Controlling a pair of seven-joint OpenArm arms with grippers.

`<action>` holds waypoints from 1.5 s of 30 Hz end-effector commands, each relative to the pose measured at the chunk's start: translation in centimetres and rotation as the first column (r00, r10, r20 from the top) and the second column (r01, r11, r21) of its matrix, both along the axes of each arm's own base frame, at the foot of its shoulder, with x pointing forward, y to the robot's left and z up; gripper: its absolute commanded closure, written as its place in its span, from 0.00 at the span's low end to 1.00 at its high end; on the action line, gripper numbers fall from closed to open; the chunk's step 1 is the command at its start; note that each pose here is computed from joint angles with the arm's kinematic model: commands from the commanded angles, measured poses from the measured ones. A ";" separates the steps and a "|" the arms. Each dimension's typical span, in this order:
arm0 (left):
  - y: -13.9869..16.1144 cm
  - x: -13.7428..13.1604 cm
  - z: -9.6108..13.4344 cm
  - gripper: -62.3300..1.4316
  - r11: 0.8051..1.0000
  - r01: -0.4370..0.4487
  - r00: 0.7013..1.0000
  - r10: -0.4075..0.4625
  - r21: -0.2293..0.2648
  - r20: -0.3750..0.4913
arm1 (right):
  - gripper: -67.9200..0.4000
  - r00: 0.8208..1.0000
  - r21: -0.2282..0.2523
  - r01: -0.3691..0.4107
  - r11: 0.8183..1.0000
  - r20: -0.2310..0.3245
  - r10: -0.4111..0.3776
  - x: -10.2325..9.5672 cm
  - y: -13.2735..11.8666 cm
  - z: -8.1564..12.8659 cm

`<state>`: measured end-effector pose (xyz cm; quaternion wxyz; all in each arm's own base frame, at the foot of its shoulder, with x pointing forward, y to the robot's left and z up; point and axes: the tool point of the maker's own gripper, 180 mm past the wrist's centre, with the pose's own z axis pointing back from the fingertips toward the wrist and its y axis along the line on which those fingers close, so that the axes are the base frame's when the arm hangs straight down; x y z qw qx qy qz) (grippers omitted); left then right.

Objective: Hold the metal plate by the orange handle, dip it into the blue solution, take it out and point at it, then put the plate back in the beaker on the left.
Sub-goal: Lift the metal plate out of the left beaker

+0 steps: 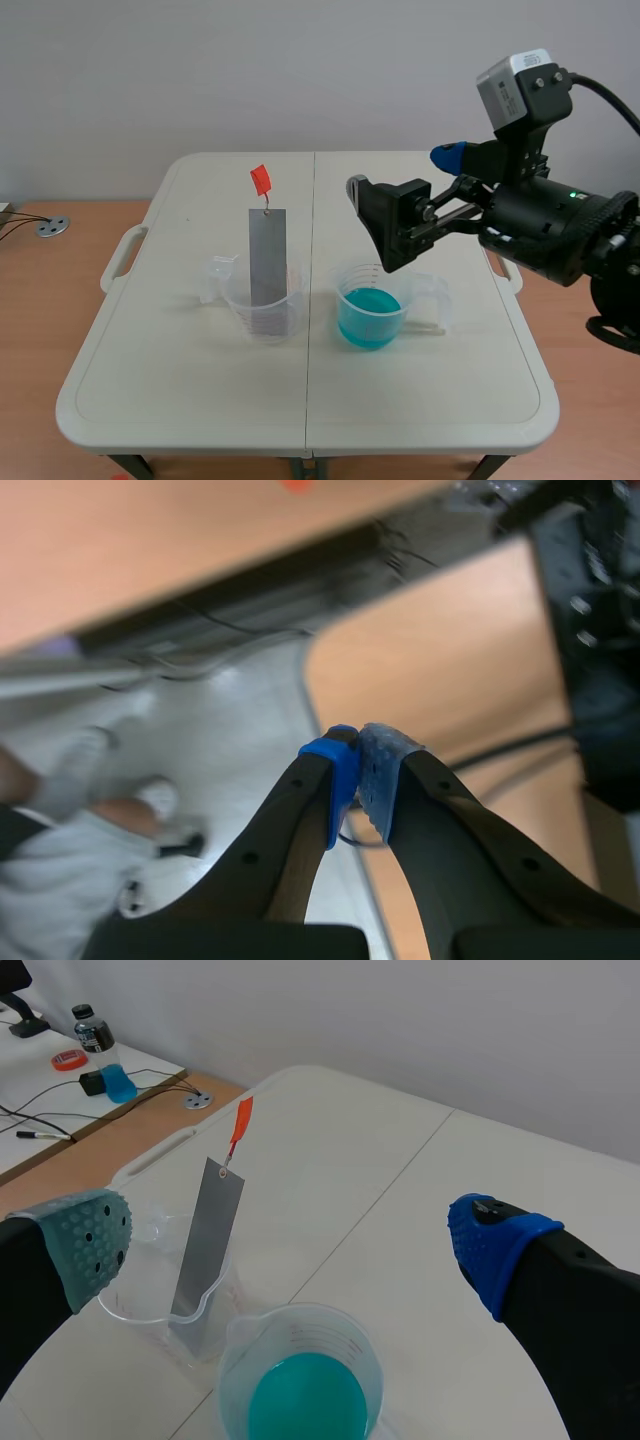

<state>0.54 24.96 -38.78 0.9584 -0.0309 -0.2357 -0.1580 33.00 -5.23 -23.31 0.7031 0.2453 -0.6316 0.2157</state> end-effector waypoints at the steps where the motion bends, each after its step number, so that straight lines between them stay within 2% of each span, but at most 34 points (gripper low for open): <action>1: -1.4 -0.4 -0.2 0.95 0.999 -0.002 1.000 0.003 -0.051 0.007 | 0.02 0.999 0.033 -0.013 0.999 0.044 0.012 0.8 0.6 1.6; 4: -2.8 -2.6 -1.9 0.95 0.995 -0.011 0.999 0.006 -0.094 -0.054 | 0.02 0.999 0.046 -0.020 0.999 0.031 0.019 1.8 1.5 1.3; 10: -4.1 -5.2 -4.5 0.95 0.991 -0.027 0.991 0.009 -0.128 -0.137 | 0.02 0.999 0.073 -0.043 0.996 0.002 0.043 3.4 3.5 0.5; 20: -5.6 -8.6 -6.8 0.95 0.991 -0.028 0.976 -0.001 -0.127 -0.216 | 0.02 0.994 0.107 -0.092 0.990 -0.047 0.098 5.6 7.0 -0.7; 36: -6.2 -9.6 -7.9 0.95 0.991 -0.060 0.966 0.028 -0.117 -0.258 | 0.02 0.978 0.113 -0.146 0.983 -0.132 0.160 8.5 12.1 -1.6; 45: -6.2 -9.4 -7.9 0.95 0.991 -0.060 0.966 0.029 -0.117 -0.255 | 0.02 0.957 0.123 -0.182 0.975 -0.204 0.205 9.0 14.3 -2.9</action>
